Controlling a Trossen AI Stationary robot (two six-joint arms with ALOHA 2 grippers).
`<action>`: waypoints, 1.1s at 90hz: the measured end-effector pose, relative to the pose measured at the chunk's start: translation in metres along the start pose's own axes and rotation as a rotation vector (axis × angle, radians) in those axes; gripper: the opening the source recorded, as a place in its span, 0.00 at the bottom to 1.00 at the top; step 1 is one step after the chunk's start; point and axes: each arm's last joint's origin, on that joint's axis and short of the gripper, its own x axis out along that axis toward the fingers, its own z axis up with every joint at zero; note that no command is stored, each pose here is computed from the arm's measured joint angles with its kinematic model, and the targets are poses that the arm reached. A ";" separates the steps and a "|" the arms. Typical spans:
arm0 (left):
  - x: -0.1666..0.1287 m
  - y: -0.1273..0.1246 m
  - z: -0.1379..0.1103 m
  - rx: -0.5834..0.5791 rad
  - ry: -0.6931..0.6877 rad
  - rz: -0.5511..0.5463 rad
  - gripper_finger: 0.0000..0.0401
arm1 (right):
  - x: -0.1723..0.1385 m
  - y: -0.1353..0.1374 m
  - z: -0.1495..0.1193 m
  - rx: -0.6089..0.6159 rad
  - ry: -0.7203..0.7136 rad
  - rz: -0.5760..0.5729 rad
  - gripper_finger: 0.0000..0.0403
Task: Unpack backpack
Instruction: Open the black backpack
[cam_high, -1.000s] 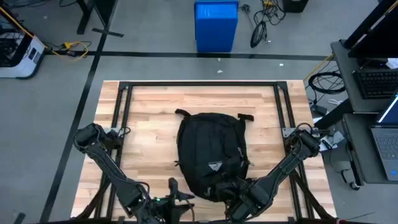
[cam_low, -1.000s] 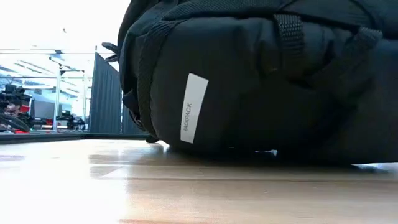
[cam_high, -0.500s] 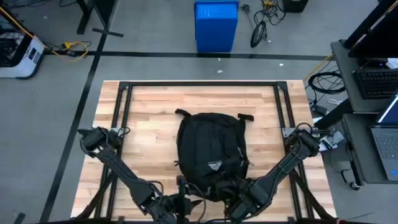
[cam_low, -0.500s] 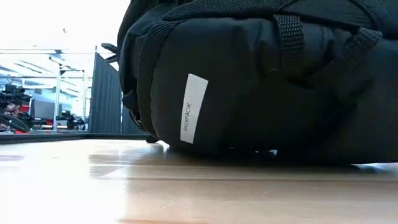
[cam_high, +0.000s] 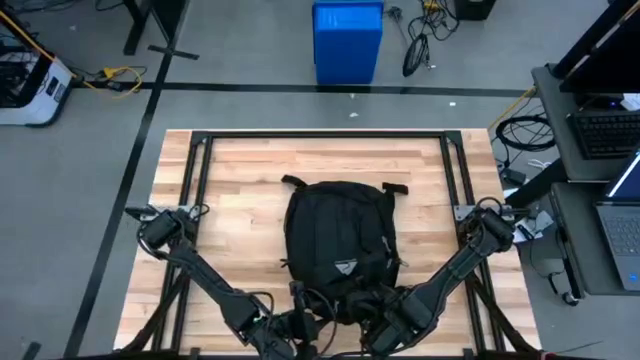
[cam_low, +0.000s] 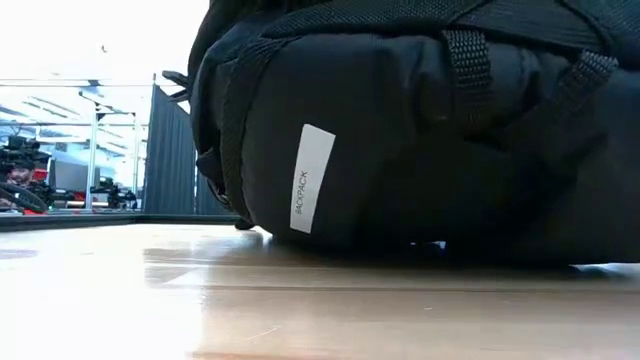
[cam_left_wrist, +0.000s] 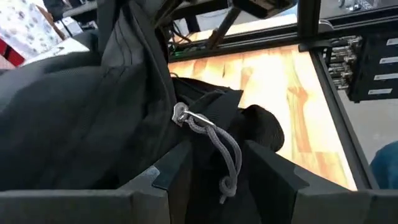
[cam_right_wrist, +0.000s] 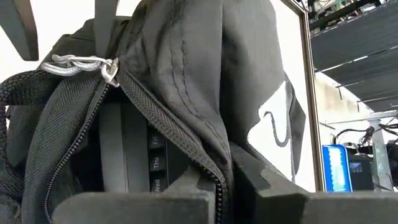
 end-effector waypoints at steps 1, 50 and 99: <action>0.001 0.000 0.000 -0.001 0.001 -0.001 0.33 | 0.000 0.000 0.000 0.000 0.000 0.000 0.00; 0.019 0.014 0.001 -0.064 0.052 -0.050 0.09 | 0.000 0.000 0.000 0.003 -0.002 0.003 0.00; -0.017 0.018 0.000 -0.011 0.187 -0.095 0.00 | 0.000 0.001 0.000 0.016 0.020 0.040 0.00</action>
